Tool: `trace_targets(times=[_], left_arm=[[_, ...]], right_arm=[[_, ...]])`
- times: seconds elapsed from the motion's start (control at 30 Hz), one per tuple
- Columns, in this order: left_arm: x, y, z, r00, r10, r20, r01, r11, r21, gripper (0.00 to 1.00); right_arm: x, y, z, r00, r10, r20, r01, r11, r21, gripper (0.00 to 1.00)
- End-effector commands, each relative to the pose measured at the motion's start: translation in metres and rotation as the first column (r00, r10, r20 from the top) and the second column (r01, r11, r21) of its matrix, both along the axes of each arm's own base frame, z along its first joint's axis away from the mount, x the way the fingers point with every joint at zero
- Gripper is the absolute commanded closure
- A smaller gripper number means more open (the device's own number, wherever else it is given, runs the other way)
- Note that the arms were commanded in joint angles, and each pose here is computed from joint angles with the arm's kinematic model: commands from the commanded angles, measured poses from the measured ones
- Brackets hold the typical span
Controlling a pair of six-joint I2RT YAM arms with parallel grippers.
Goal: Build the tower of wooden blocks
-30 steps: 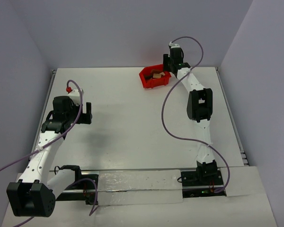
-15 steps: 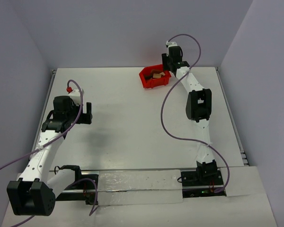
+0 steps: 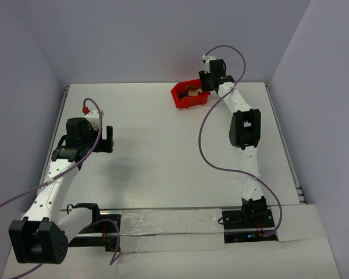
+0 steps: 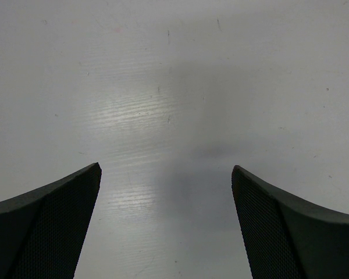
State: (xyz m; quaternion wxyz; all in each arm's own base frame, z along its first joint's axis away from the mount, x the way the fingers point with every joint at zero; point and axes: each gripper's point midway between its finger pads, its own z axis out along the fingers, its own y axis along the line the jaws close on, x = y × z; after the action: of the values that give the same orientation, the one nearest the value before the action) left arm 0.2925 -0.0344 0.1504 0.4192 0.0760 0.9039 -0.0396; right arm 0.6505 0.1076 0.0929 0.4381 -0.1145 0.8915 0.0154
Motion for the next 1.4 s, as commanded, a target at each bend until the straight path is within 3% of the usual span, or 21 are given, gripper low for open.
trace_targets(times=[0.0, 0.33, 0.7, 0.87, 1.13, 1.37], left_arm=[[0.006, -0.001, 0.012, 0.999, 0.012, 0.037, -0.012, 1.0, -0.007, 0.01], [0.006, -0.001, 0.01, 0.999, 0.009, 0.033, -0.009, 1.0, -0.008, 0.01], [0.008, -0.003, 0.013, 0.999, -0.004, 0.041, 0.005, 1.0, -0.007, 0.01], [0.007, -0.004, 0.013, 0.999, -0.005, 0.036, 0.005, 1.0, -0.018, 0.01], [0.008, -0.003, 0.018, 0.999, 0.005, 0.034, -0.004, 1.0, -0.026, 0.01], [0.006, -0.001, 0.017, 0.999, 0.013, 0.032, -0.012, 1.0, -0.024, 0.01]], right_arm=[[0.005, 0.004, 0.0, 0.999, 0.039, 0.002, -0.039, 0.998, 0.044, 0.54], [-0.002, 0.0, 0.002, 0.998, 0.055, -0.016, -0.053, 0.997, 0.064, 0.99], [-0.056, 0.001, 0.085, 0.981, 0.168, 0.093, -0.169, 0.986, 0.0, 1.0], [-0.083, 0.01, 0.104, 0.966, 0.232, 0.115, -0.221, 0.971, -0.096, 1.0], [-0.137, 0.044, 0.093, 0.926, 0.341, 0.161, -0.274, 0.902, -0.335, 1.0], [-0.167, 0.077, 0.093, 0.896, 0.406, 0.181, -0.315, 0.867, -0.386, 1.0]])
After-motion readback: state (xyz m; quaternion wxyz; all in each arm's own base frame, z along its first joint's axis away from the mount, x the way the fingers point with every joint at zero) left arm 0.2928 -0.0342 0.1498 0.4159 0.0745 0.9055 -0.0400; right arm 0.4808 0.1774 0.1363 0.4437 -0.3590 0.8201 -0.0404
